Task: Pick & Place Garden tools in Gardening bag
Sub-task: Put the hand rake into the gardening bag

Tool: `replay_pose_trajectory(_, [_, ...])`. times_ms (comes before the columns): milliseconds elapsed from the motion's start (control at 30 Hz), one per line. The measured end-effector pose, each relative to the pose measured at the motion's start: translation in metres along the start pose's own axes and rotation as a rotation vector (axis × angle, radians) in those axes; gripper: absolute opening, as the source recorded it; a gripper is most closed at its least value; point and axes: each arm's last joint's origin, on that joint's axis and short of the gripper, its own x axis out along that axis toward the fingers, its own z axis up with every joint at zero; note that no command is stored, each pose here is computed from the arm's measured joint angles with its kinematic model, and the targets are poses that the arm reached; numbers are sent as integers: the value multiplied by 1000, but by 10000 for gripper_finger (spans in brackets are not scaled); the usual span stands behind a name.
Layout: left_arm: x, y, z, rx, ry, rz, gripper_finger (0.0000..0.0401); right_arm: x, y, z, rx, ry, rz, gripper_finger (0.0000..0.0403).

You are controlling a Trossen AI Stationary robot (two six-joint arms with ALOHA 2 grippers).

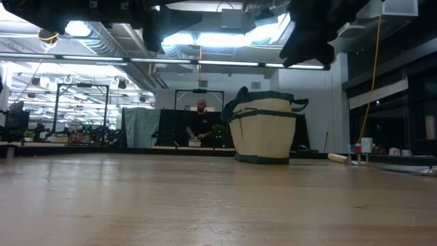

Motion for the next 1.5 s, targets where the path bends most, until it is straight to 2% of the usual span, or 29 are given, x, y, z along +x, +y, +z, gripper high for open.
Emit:
replay_pose_trajectory(300, [0, 0, 0, 0, 0, -2, 251, -24, 20, -13, -119, 23, 142, 140])
replay_pose_trajectory(667, [0, 0, 0, 0, 0, -2, 251, -36, 30, -25, -208, 64, 180, 140])
replay_pose_trajectory(1500, [0, 0, 0, 0, 0, -2, 251, -36, 31, -26, -211, 97, 232, 140])
